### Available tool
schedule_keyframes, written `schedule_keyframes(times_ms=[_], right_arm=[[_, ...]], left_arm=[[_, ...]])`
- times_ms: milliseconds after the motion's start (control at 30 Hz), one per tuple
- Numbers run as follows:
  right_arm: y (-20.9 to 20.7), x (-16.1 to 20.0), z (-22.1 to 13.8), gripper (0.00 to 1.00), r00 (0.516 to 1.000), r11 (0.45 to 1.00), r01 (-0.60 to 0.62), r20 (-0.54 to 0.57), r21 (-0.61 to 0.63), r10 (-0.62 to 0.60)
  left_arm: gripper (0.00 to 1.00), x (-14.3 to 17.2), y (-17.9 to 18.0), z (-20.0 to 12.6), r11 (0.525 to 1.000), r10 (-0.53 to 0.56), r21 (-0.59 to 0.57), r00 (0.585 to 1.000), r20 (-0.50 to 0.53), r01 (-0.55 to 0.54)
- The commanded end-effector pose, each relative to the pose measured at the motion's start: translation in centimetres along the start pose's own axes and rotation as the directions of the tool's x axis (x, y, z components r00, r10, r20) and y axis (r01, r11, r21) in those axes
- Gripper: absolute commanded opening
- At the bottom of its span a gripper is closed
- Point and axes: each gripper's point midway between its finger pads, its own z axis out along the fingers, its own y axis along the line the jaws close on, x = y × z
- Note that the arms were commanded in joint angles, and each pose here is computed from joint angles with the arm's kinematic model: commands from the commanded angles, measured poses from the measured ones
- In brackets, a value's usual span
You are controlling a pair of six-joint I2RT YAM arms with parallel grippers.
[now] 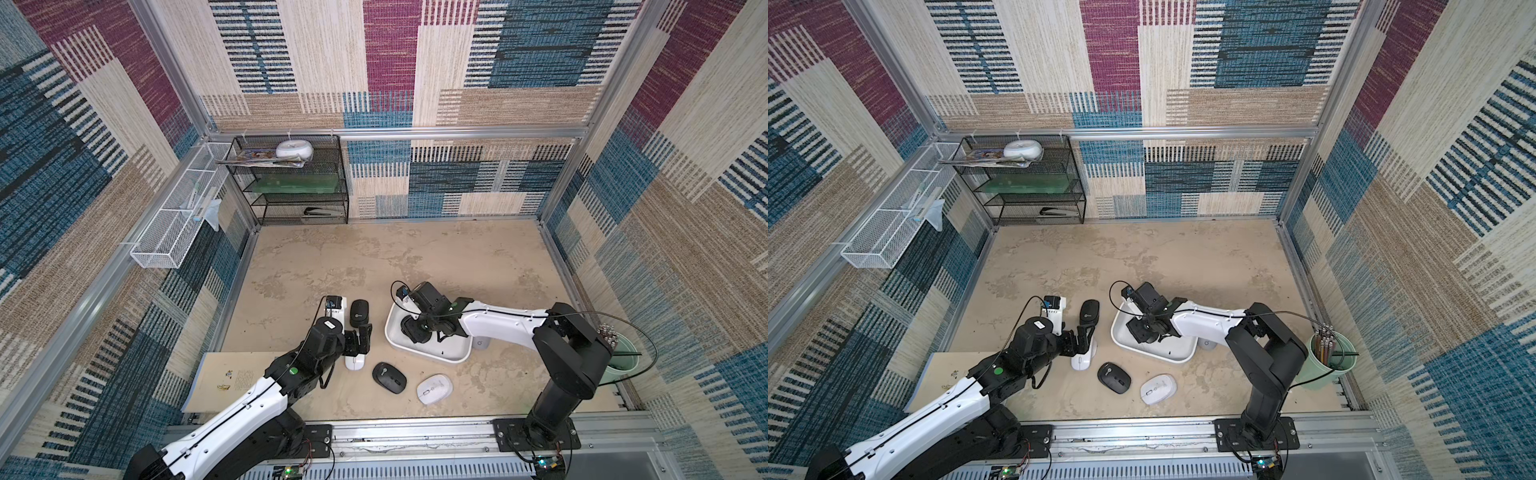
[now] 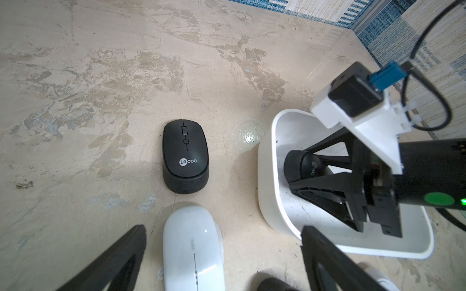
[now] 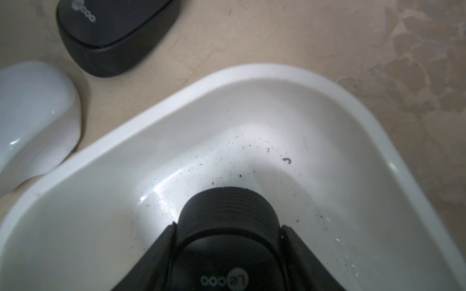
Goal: Take out the mouse from the storage box
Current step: Pick up the mouse from the storage box.
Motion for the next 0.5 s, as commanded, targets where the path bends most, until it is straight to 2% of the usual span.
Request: schedule_keyframes(times_ms=[0, 267, 467], right_arm=[[-0.3, -0.3, -1.4, 0.54, 0.999, 0.999, -0.049, 0.013, 0.02, 0.049], [-1.7, -0.7, -6.8, 0.53, 0.982, 0.983, -0.165, 0.102, 0.074, 0.158], [-3.1, 1.7, -10.0, 0.5, 0.946, 0.941, -0.315, 0.127, 0.123, 0.3]], left_arm=[[0.99, -0.7, -0.2, -0.1, 1.0, -0.006, 0.005, 1.0, 0.022, 0.005], [0.99, -0.7, -0.3, -0.2, 1.0, -0.009, 0.013, 1.0, 0.025, 0.009], [0.99, -0.8, -0.5, -0.2, 1.0, -0.013, 0.021, 1.0, 0.026, 0.013]])
